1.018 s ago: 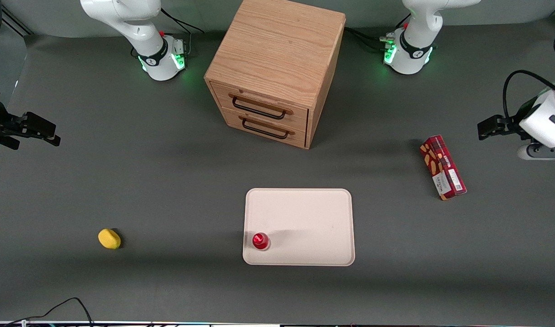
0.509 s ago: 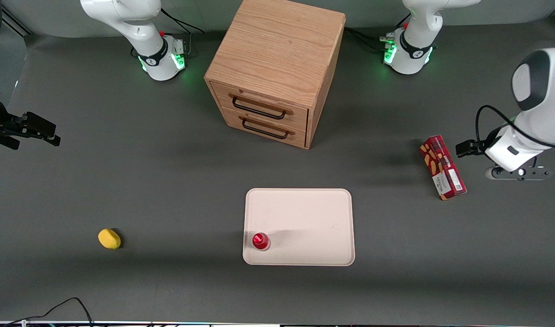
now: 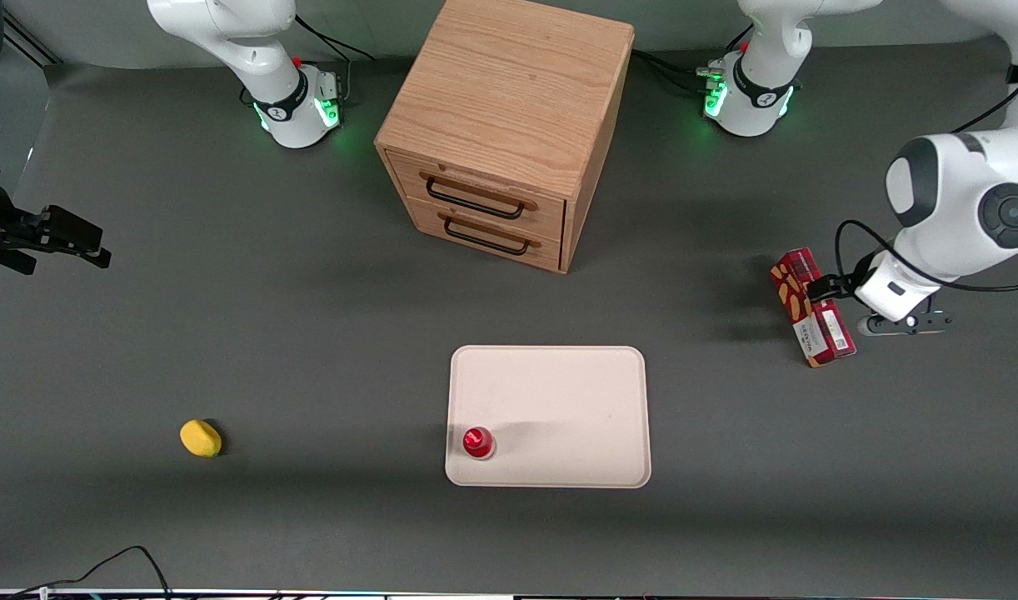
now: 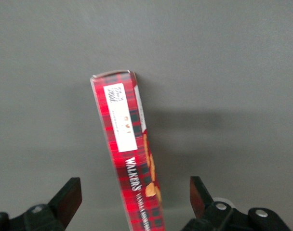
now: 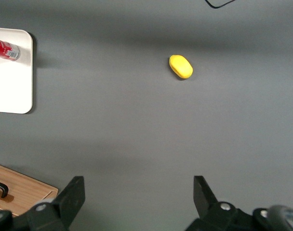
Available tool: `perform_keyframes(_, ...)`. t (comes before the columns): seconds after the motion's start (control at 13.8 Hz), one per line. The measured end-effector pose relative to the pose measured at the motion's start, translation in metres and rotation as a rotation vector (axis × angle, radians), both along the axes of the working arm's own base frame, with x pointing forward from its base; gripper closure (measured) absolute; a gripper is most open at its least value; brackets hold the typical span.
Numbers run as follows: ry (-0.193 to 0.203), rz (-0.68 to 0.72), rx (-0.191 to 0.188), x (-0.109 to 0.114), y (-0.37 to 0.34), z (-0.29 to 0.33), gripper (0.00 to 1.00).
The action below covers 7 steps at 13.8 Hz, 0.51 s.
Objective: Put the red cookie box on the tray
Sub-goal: 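Lower the left gripper over the box and close on it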
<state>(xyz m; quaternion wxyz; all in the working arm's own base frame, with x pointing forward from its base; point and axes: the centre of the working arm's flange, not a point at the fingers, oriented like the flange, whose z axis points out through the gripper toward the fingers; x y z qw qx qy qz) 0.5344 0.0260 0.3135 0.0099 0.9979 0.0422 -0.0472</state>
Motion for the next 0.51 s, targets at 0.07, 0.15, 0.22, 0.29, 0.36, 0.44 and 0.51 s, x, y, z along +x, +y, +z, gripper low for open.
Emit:
perform_keyframes(0.07,0.008,0.029,-0.014,0.0,0.0,-0.011,0.0)
perform_keyframes(0.15,0.009,0.049,-0.019,0.002,-0.001,-0.02,0.0)
perform_keyframes(0.22,0.008,0.062,-0.02,0.003,0.0,-0.028,0.0)
perform_keyframes(0.29,0.008,0.069,-0.02,0.004,0.0,-0.035,0.0)
perform_keyframes(0.36,0.009,0.072,-0.019,0.004,0.001,-0.041,0.0)
perform_keyframes(0.44,0.005,0.074,-0.019,0.004,0.001,-0.046,0.0)
perform_keyframes(0.51,-0.005,0.076,-0.017,0.003,0.002,-0.05,0.0)
